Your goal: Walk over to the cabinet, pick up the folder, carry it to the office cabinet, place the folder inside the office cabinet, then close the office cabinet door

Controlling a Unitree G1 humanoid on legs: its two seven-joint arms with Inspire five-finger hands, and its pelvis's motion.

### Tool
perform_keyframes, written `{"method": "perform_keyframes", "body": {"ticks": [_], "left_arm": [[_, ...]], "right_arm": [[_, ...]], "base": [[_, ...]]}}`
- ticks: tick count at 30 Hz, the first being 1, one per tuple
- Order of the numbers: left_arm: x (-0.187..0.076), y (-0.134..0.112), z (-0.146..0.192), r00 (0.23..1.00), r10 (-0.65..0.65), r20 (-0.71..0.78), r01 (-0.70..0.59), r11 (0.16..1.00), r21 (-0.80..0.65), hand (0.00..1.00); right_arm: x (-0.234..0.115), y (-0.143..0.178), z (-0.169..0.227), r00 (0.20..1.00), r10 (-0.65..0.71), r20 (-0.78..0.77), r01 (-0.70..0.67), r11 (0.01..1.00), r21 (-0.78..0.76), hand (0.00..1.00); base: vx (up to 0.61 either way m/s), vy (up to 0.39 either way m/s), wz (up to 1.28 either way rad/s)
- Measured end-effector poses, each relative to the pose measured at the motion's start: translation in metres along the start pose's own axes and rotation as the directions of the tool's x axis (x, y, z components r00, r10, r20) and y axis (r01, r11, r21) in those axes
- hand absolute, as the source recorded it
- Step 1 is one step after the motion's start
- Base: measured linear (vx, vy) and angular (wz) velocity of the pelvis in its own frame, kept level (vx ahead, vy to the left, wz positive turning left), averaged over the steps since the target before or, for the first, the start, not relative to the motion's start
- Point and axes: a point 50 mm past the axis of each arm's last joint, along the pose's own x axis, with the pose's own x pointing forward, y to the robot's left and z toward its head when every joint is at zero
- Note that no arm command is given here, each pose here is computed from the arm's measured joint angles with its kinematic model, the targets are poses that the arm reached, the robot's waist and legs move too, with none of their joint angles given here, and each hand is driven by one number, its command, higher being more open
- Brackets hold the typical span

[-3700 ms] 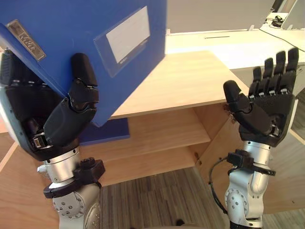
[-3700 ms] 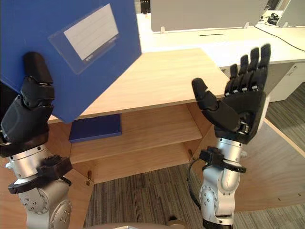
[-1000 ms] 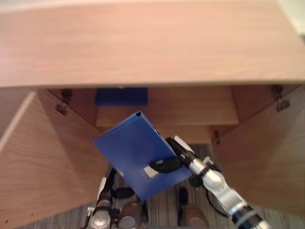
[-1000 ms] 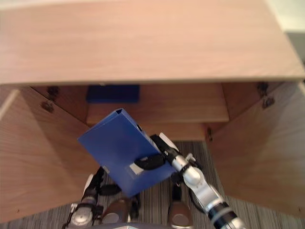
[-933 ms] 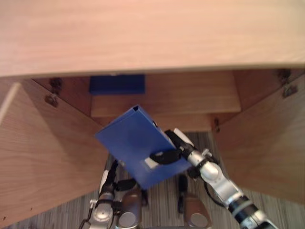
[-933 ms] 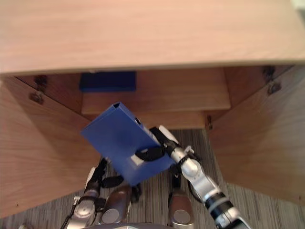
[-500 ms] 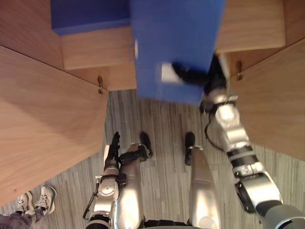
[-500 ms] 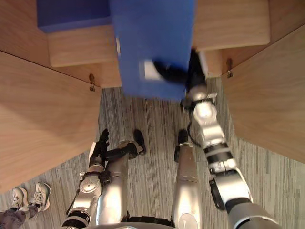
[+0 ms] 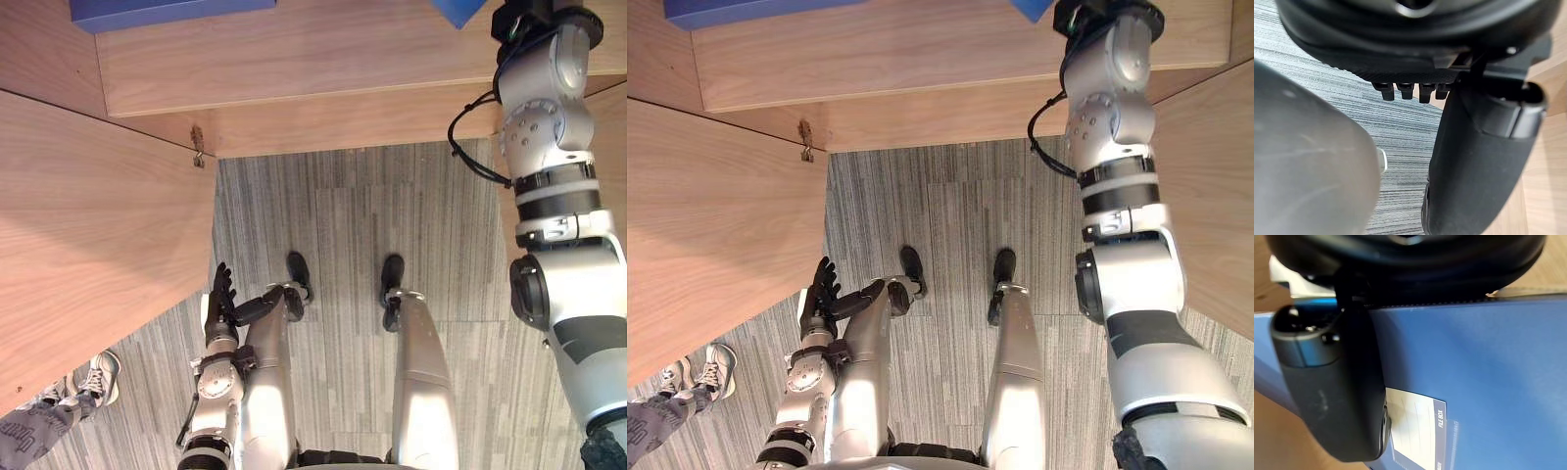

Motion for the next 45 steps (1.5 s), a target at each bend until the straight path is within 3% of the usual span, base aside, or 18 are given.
{"method": "perform_keyframes", "body": {"ticks": [7, 8, 13, 16, 24, 33, 38, 41, 45], "left_arm": [[0.005, -0.033, 0.010, 0.998, -0.043, 0.037, 0.045, 0.997, -0.063, 1.00], [0.005, -0.035, 0.012, 0.998, -0.045, 0.047, 0.048, 0.996, -0.069, 1.00], [0.011, -0.049, 0.026, 0.993, -0.073, 0.092, 0.082, 0.992, -0.091, 1.00], [0.011, -0.050, 0.029, 0.992, -0.073, 0.103, 0.084, 0.991, -0.102, 1.00], [0.012, -0.049, 0.043, 0.984, -0.076, 0.160, 0.094, 0.990, -0.108, 1.00], [0.013, -0.048, 0.041, 0.986, -0.076, 0.149, 0.093, 0.989, -0.114, 1.00], [0.016, -0.047, 0.042, 0.988, -0.059, 0.142, 0.077, 0.989, -0.122, 1.00], [0.029, -0.046, 0.038, 0.998, -0.028, 0.064, 0.037, 0.988, -0.153, 1.00], [0.026, -0.054, 0.030, 0.999, -0.038, 0.018, 0.041, 0.981, -0.191, 1.00]], "right_arm": [[0.004, 0.003, -0.004, 0.996, -0.074, -0.042, 0.079, 0.984, 0.159, 0.00], [0.005, 0.004, -0.003, 0.996, -0.081, -0.037, 0.086, 0.981, 0.175, 1.00], [0.007, -0.018, -0.004, 0.955, -0.278, -0.104, 0.297, 0.888, 0.351, 1.00], [0.008, -0.022, 0.000, 0.944, -0.311, -0.109, 0.328, 0.854, 0.405, 1.00], [0.001, -0.018, 0.005, 0.954, -0.294, -0.062, 0.284, 0.816, 0.504, 1.00], [-0.009, -0.017, -0.002, 0.961, -0.275, -0.040, 0.258, 0.830, 0.494, 1.00], [-0.013, -0.009, -0.014, 0.976, -0.214, -0.028, 0.213, 0.936, 0.280, 1.00], [-0.017, 0.007, -0.031, 0.992, -0.103, -0.068, 0.105, 0.994, 0.025, 1.00], [-0.017, 0.011, -0.043, 0.993, -0.022, -0.114, -0.005, 0.972, -0.236, 1.00]], "base": [[0.02, -0.025, 0.23], [-0.01, -0.028, 0.30], [-0.03, -0.031, 0.16], [-0.07, -0.037, 0.02], [-0.05, -0.033, -0.10], [-0.05, -0.024, -0.08], [-0.04, -0.026, -0.11], [-0.04, 0.002, -0.17], [-0.01, 0.014, -0.09]]}}
